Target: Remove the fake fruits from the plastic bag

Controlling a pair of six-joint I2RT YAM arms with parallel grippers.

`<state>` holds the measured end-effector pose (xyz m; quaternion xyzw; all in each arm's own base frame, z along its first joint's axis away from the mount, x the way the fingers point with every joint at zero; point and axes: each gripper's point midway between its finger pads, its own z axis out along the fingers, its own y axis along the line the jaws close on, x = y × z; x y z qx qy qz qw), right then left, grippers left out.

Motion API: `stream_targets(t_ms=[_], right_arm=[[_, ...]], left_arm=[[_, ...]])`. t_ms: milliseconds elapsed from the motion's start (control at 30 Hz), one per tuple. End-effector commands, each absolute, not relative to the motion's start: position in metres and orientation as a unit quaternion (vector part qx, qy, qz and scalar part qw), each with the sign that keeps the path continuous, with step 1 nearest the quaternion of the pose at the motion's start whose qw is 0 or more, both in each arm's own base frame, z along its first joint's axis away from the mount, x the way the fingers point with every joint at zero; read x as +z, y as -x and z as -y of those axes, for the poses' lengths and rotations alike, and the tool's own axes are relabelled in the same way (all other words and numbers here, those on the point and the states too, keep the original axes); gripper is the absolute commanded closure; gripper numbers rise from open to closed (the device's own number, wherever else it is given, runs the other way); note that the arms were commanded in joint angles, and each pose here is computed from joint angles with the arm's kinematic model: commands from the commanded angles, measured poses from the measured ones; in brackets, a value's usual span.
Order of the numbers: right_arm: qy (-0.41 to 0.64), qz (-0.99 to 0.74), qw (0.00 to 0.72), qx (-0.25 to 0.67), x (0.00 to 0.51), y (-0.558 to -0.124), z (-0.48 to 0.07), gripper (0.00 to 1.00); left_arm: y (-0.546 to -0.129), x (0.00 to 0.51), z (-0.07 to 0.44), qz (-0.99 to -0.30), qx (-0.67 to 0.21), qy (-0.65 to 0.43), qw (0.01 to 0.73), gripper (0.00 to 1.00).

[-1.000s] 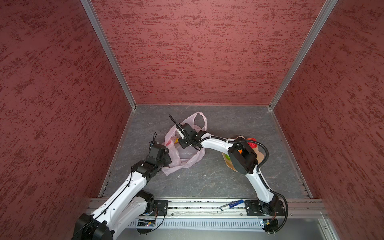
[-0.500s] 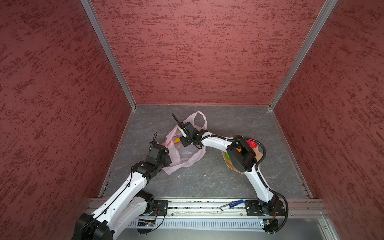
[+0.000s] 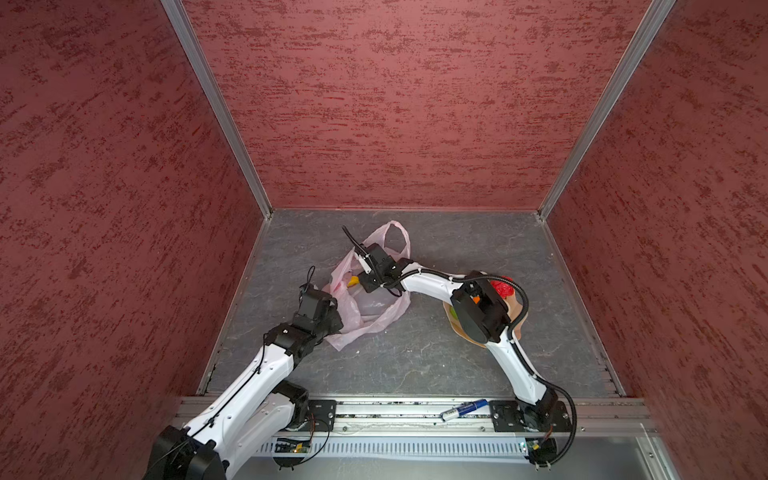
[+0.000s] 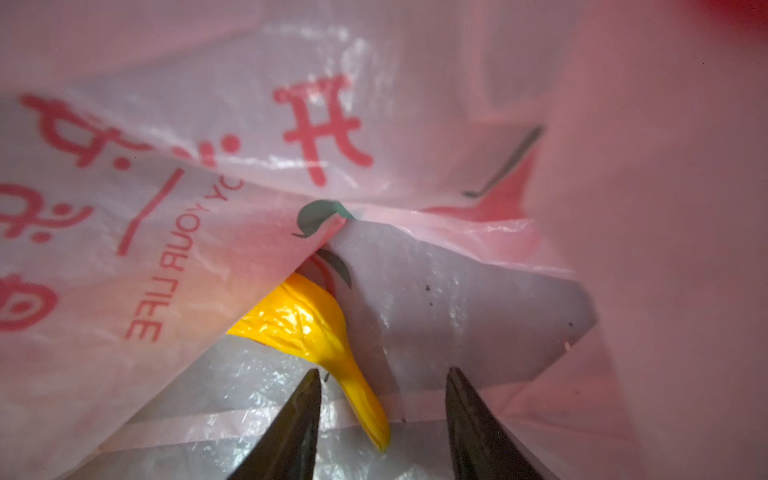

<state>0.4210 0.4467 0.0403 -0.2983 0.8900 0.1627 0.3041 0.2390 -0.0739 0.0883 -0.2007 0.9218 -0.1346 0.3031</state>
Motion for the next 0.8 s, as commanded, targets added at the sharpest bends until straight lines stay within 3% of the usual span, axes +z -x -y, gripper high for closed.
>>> stream_targets(t_ms=[0,500,767], right_arm=[[0.305,-0.890,0.297,0.162,0.033,-0.425,-0.447,0.50],[0.306,-0.895,0.281,0.160,0.020,-0.424,-0.443,0.52],[0.311,-0.894,0.275,0.170,0.019,-0.421,-0.445,0.61]], left_arm=[[-0.238,0.086,0.074,-0.923,-0.137,0.196,0.303,0.91],[-0.238,0.085,0.075,-0.922,-0.138,0.198,0.303,0.91],[-0.241,0.085,0.075,-0.921,-0.139,0.200,0.305,0.91]])
